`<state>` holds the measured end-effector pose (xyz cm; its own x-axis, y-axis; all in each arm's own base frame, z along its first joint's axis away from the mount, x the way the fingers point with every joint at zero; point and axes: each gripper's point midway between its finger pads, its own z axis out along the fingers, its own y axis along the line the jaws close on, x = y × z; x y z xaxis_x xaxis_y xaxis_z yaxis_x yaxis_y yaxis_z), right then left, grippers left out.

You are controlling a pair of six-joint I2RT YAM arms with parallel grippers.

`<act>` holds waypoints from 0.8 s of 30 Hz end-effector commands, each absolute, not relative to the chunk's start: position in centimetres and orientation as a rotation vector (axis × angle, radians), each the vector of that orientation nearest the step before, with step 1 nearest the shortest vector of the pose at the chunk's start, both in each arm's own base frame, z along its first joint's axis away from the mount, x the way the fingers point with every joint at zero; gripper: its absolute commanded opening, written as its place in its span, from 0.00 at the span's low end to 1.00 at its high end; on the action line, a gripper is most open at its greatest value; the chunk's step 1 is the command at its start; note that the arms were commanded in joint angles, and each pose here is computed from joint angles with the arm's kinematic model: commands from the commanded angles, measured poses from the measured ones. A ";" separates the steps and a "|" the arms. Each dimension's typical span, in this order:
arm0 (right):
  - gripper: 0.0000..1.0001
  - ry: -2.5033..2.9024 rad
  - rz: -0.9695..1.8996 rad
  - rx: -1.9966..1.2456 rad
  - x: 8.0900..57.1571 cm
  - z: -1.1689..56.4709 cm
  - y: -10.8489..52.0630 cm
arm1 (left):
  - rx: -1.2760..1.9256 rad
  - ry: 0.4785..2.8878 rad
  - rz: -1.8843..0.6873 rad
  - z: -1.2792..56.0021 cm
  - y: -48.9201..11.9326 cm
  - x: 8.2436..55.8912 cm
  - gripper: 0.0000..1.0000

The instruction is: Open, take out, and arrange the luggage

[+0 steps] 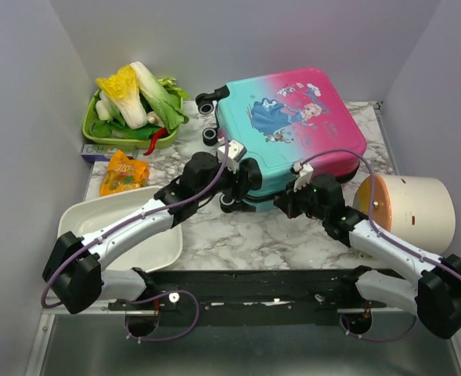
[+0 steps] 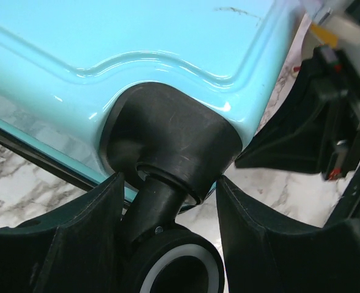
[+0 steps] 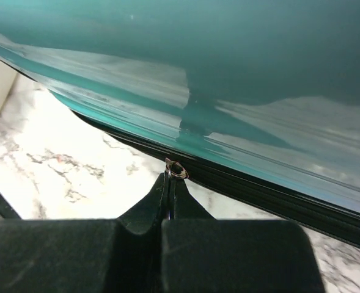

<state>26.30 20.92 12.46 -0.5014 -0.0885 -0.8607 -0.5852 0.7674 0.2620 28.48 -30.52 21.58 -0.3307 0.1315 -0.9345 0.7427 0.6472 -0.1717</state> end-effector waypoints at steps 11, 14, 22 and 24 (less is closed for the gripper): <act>0.01 1.710 0.969 -0.636 23.7 19.7 28.3 | 0.215 1.940 -0.780 21.8 -34.7 24.3 0.00; 0.01 1.716 0.923 -0.580 24.0 19.8 27.3 | 0.147 1.951 -0.843 22.1 -36.0 23.6 0.00; 0.01 1.812 0.640 -0.204 26.4 19.6 20.8 | 0.090 1.950 -0.923 22.5 -39.7 21.1 0.00; 0.01 1.804 0.601 -0.171 26.7 20.1 19.6 | 0.095 1.958 -0.945 22.5 -41.0 21.2 0.00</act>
<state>22.81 20.98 12.11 -0.5451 -0.0436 -0.8373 -0.5109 0.8091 0.2905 23.95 -36.46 22.27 -0.4544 -0.1987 -0.8684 0.4297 0.8050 -0.4090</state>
